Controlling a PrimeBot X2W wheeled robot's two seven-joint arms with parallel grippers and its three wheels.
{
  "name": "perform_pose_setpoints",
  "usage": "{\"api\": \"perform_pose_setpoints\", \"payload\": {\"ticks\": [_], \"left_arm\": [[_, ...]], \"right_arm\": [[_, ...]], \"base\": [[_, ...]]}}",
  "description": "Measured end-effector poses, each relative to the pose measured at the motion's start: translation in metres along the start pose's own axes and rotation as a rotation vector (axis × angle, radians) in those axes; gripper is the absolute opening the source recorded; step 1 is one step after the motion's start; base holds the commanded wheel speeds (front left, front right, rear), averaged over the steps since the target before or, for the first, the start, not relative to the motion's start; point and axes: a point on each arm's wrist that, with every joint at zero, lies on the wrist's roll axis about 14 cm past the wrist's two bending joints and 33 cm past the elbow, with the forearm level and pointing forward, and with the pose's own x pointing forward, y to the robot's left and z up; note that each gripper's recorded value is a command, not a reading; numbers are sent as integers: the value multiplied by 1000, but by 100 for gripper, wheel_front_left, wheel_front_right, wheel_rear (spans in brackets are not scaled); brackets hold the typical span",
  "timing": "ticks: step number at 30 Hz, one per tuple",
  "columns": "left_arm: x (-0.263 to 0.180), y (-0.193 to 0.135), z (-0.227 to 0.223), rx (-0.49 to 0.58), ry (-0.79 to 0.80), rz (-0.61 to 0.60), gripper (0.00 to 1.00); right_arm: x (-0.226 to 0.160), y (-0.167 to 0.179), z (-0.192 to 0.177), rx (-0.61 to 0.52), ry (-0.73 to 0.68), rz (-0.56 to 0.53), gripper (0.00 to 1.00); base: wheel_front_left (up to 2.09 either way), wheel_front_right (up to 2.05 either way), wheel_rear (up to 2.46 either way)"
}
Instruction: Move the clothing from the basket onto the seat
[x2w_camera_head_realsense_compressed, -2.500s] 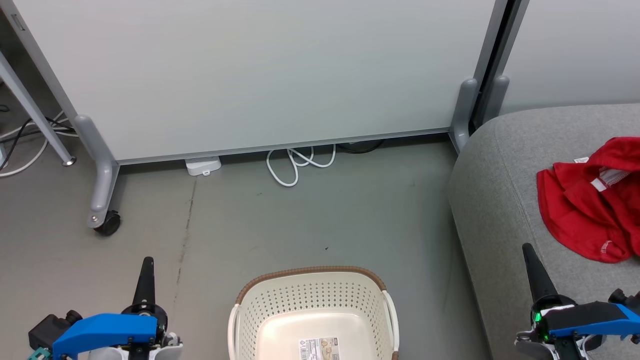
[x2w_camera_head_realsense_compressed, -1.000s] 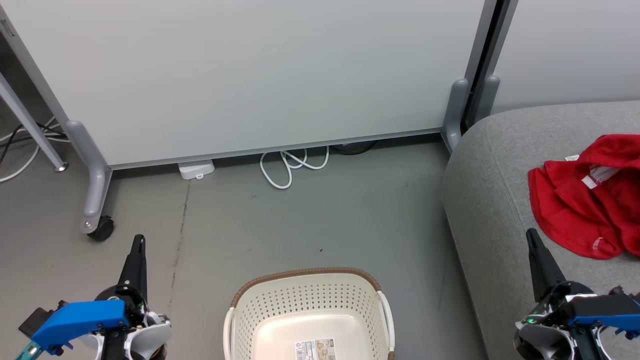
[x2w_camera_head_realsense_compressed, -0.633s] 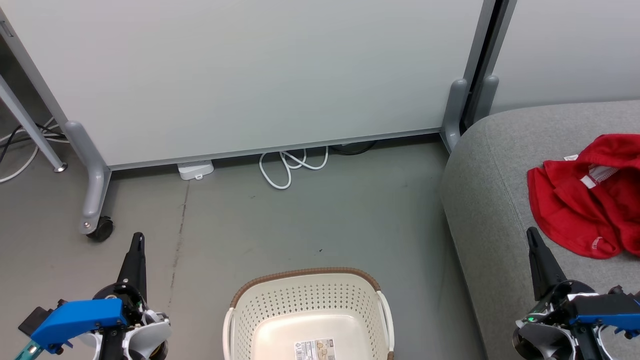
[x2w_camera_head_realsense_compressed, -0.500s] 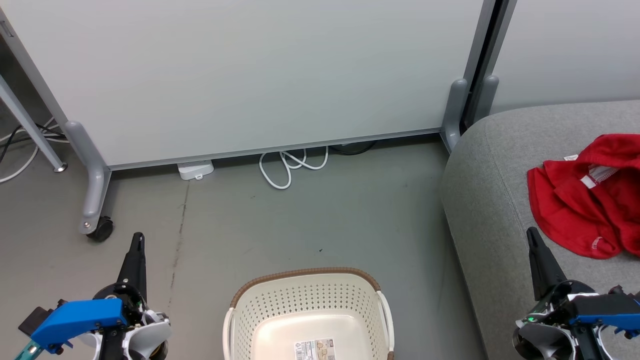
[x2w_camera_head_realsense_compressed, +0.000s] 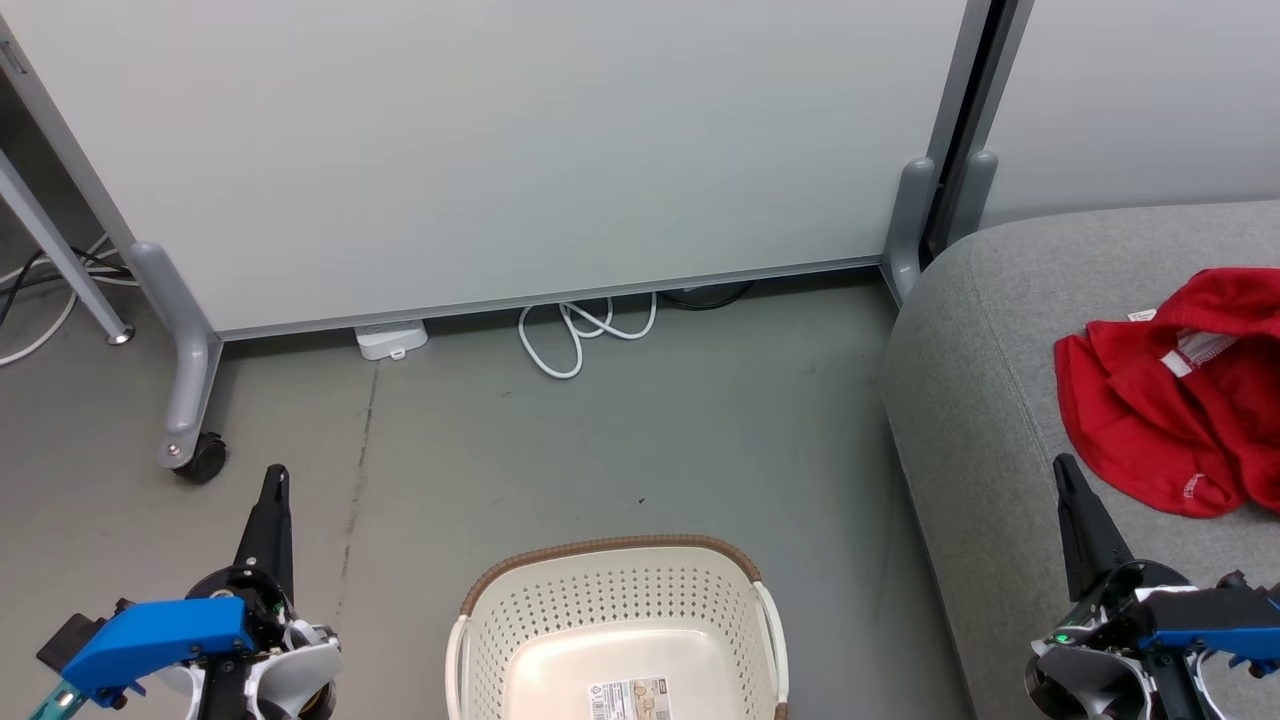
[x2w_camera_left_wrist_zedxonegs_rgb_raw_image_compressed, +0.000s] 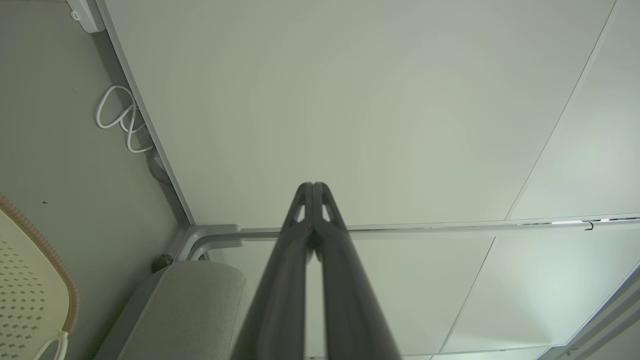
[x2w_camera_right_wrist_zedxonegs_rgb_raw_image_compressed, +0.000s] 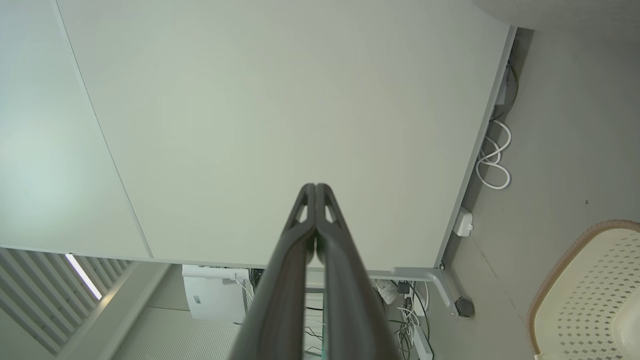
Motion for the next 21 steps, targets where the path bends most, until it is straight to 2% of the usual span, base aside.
{"api": "perform_pose_setpoints", "payload": {"ticks": [21], "left_arm": [[0,0,0,0,0,0,0]], "right_arm": [[0,0,0,0,0,0,0]], "base": [[0,0,0]]}}
